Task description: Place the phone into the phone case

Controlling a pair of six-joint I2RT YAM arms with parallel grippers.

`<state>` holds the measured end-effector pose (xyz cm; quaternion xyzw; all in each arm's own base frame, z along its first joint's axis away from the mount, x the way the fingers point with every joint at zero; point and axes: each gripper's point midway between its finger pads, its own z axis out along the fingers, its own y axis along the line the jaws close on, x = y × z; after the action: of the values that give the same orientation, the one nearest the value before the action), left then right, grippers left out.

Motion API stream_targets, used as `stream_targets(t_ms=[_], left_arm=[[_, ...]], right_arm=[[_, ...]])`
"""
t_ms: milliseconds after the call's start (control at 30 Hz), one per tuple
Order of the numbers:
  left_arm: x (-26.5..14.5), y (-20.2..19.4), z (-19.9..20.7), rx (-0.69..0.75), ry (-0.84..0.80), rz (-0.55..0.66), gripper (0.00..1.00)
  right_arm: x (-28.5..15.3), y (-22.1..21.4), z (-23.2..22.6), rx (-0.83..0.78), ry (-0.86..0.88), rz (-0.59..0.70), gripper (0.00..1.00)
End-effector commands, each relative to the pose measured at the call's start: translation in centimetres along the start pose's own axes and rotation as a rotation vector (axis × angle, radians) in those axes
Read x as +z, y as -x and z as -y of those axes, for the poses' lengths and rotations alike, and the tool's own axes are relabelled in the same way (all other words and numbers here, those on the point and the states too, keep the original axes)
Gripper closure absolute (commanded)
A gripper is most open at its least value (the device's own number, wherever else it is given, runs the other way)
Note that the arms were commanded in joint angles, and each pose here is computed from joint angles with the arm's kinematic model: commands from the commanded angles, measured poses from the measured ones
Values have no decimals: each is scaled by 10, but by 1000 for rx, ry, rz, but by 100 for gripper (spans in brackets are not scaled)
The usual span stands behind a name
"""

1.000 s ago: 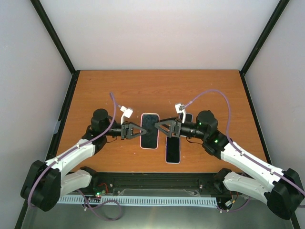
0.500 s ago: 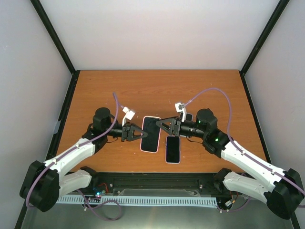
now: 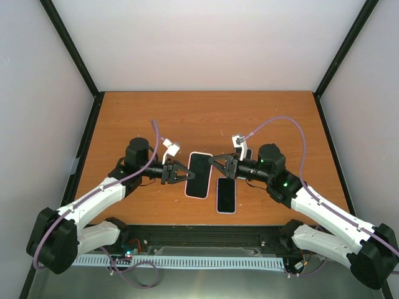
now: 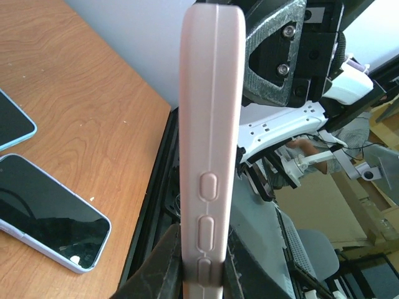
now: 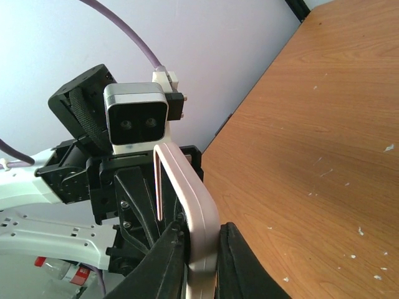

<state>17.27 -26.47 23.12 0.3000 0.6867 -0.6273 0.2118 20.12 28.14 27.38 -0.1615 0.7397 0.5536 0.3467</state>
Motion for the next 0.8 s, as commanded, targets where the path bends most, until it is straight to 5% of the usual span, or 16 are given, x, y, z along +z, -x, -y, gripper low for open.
stream_targets(t_ms=[0, 167, 400, 600, 767], left_arm=[[0, 13, -13, -27, 87, 25, 100], [-1, 25, -5, -26, 74, 70, 100], [-10, 54, 5, -9, 107, 221, 100], [-15, 69, 13, -2, 89, 296, 100], [-15, 73, 13, -7, 84, 316, 100]], right_arm=[[-7, 13, -16, -78, 45, 52, 89], [-5, 1, -11, -39, 45, 9, 56], [-3, -31, -1, 60, 112, -56, 30], [0, -48, 11, 139, 114, -81, 20], [2, -48, 5, 168, 167, -80, 33]])
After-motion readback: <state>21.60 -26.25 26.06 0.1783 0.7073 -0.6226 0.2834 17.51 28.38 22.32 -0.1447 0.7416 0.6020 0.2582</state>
